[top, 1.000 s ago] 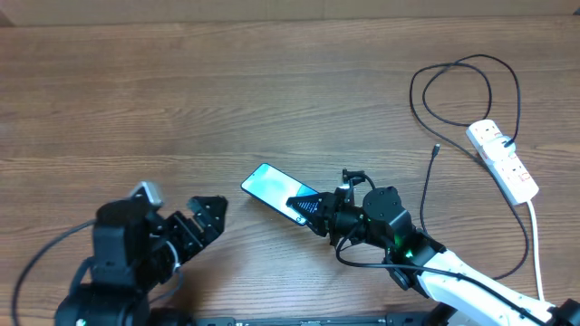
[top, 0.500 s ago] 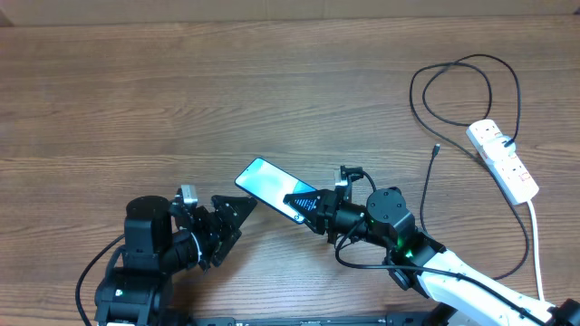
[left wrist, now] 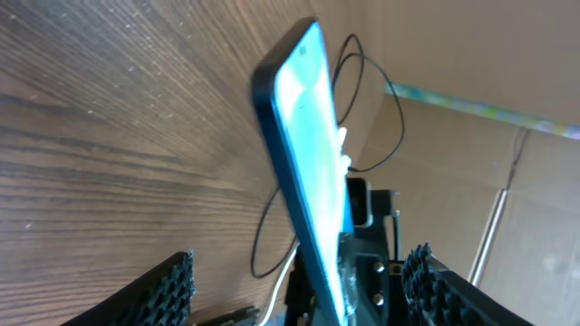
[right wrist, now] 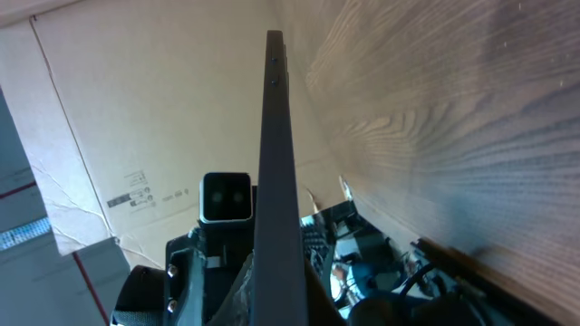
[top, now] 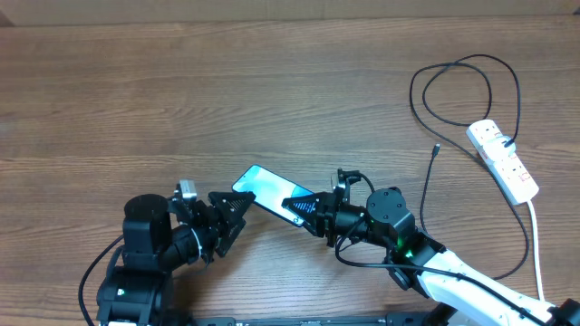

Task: Plug charger to phone and switch on socket
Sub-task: 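Bring the left gripper to the phone's bottom end, then grasp the phone's bottom end with the left gripper, holding with both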

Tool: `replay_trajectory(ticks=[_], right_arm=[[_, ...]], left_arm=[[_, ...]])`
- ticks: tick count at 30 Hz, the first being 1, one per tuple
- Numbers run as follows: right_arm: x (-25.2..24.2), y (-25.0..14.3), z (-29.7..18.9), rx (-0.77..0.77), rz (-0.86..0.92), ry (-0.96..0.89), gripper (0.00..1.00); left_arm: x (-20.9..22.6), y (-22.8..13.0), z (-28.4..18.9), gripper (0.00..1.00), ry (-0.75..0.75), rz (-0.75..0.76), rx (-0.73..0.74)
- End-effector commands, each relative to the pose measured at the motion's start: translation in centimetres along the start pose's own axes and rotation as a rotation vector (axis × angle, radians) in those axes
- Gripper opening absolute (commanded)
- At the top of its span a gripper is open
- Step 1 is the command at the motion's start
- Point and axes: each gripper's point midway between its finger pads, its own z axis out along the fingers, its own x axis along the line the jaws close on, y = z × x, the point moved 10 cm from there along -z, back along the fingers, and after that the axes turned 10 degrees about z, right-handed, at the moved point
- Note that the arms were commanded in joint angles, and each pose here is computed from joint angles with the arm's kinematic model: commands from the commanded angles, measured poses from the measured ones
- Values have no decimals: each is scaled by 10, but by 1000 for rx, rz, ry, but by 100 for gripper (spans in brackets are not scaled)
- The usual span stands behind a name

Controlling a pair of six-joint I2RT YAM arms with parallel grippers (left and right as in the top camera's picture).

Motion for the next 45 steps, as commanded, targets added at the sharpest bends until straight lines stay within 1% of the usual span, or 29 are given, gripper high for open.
replay_trajectory(ticks=[1,7,9,12,22,27,30,45], right_arm=[[6,-9,1,47,-4,21,4],[6,-18,6,64,3,31,4],[6,-21,7,57,-4,42,4],[5,-23,9,45,-6,46,4],[4,-25,11,27,-18,52,4],[2,-29,12,41,-21,45,4],[1,-31,13,49,-22,40,4],[-1,-35,15,59,-22,35,4]], left_arm=[[1,1,0,68,4,-11,-24],[4,2,2,66,18,-29,-37],[11,1,4,61,27,-67,-31],[17,1,8,59,27,-85,-29],[15,3,18,58,-56,-102,-48],[14,5,18,58,-58,-118,-66],[14,5,18,55,-60,-123,-71],[13,6,20,49,-54,-154,-86]])
